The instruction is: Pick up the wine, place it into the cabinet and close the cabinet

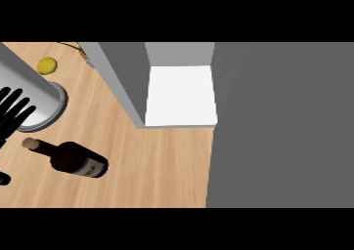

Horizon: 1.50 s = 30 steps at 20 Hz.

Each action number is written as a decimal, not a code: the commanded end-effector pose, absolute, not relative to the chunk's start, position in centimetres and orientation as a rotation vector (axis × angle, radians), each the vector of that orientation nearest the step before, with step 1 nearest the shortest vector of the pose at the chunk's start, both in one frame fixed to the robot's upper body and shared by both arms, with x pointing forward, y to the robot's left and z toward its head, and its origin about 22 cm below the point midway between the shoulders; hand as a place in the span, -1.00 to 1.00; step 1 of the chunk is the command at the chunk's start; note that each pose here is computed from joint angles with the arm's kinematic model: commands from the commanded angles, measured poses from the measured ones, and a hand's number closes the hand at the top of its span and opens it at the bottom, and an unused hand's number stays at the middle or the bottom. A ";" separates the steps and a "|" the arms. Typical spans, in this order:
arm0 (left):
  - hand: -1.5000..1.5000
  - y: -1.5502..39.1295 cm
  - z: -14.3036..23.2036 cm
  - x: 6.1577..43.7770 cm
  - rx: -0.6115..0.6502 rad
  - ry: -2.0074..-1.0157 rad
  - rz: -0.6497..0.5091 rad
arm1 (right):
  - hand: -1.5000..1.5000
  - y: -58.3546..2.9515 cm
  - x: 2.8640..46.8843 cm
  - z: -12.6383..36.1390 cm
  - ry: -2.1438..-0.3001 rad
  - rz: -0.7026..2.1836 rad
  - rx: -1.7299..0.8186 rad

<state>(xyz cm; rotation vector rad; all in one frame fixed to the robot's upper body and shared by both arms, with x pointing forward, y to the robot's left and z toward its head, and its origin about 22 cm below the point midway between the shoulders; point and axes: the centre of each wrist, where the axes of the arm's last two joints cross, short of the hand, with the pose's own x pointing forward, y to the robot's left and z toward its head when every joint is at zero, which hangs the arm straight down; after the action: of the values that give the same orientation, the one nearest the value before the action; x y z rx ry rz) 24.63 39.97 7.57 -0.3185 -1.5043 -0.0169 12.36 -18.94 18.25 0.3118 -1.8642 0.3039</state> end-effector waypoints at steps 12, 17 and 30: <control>-1.00 39.7 0.3 26.8 -0.276 -1.428 -0.028 | -1.00 -20.6 7.0 21.7 -1.944 0.309 0.354; -1.00 40.3 -2.0 26.0 -0.306 -1.415 -0.036 | -1.00 -20.7 6.9 21.6 -1.934 0.308 0.341; -1.00 37.2 -8.3 25.4 -0.361 -1.373 -0.049 | -1.00 -20.5 7.3 21.4 -1.960 0.300 0.365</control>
<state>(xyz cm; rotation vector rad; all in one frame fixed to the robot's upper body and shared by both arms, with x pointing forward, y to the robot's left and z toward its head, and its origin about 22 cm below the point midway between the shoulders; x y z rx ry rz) 25.27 37.91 -6.80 -0.3466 -1.3839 -0.0473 12.00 -19.41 17.63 0.2899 -1.8771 0.3131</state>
